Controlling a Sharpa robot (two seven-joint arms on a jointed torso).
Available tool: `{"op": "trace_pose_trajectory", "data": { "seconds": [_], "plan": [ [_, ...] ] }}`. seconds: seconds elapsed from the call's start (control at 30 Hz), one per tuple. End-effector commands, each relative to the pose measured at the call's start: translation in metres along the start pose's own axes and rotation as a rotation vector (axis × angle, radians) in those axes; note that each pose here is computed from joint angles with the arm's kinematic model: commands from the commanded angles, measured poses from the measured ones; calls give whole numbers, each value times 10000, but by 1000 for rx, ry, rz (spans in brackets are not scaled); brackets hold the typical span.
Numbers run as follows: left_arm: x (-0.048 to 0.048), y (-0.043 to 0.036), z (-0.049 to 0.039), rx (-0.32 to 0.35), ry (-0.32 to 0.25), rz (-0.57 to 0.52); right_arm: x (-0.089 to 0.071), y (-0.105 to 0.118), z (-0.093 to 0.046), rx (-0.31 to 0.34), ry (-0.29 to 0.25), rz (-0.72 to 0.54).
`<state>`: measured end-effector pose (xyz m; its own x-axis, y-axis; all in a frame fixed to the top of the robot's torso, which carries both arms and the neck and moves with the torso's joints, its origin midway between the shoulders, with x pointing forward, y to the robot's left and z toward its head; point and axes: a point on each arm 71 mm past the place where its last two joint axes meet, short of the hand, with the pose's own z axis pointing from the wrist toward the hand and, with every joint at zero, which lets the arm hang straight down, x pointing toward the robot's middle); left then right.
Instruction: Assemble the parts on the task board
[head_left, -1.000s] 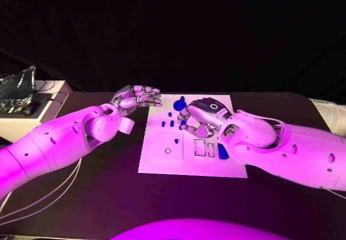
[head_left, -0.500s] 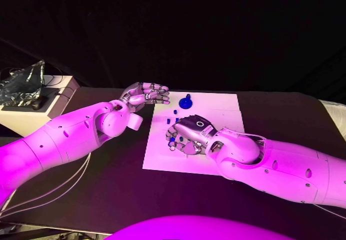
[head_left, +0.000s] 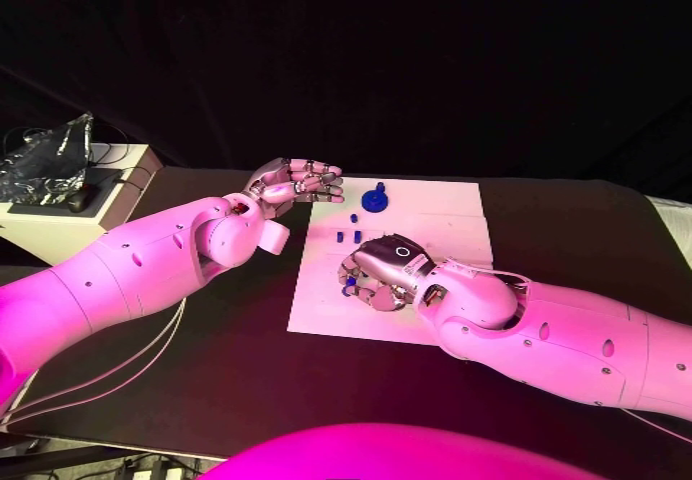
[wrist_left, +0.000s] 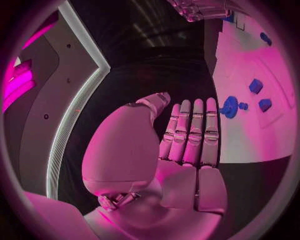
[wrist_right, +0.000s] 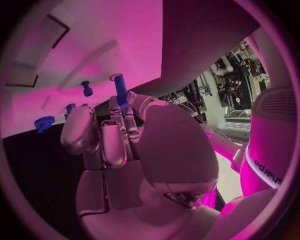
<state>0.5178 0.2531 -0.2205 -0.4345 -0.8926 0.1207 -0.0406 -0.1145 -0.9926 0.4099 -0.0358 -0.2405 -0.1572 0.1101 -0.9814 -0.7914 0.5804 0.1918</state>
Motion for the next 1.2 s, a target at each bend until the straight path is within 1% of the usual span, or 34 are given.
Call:
{"op": "trace_pose_trajectory", "data": {
  "seconds": [0.03, 0.33, 0.53, 0.77, 1.2],
  "plan": [
    [16, -15, 5, 15, 7, -6, 9, 0, -4, -9, 3, -24],
    [0, -19, -5, 14, 4, -4, 27, -19, -12, -7, 22, -26],
    [6, -20, -5, 13, 7, -5, 57, -48, 14, 5, 41, -35],
    [5, -23, -9, 12, 8, -5, 88, -64, 36, 16, 47, -44],
    [2, -25, -15, 9, 10, -4, 127, -23, 53, 2, 64, -39]
  ]
}}
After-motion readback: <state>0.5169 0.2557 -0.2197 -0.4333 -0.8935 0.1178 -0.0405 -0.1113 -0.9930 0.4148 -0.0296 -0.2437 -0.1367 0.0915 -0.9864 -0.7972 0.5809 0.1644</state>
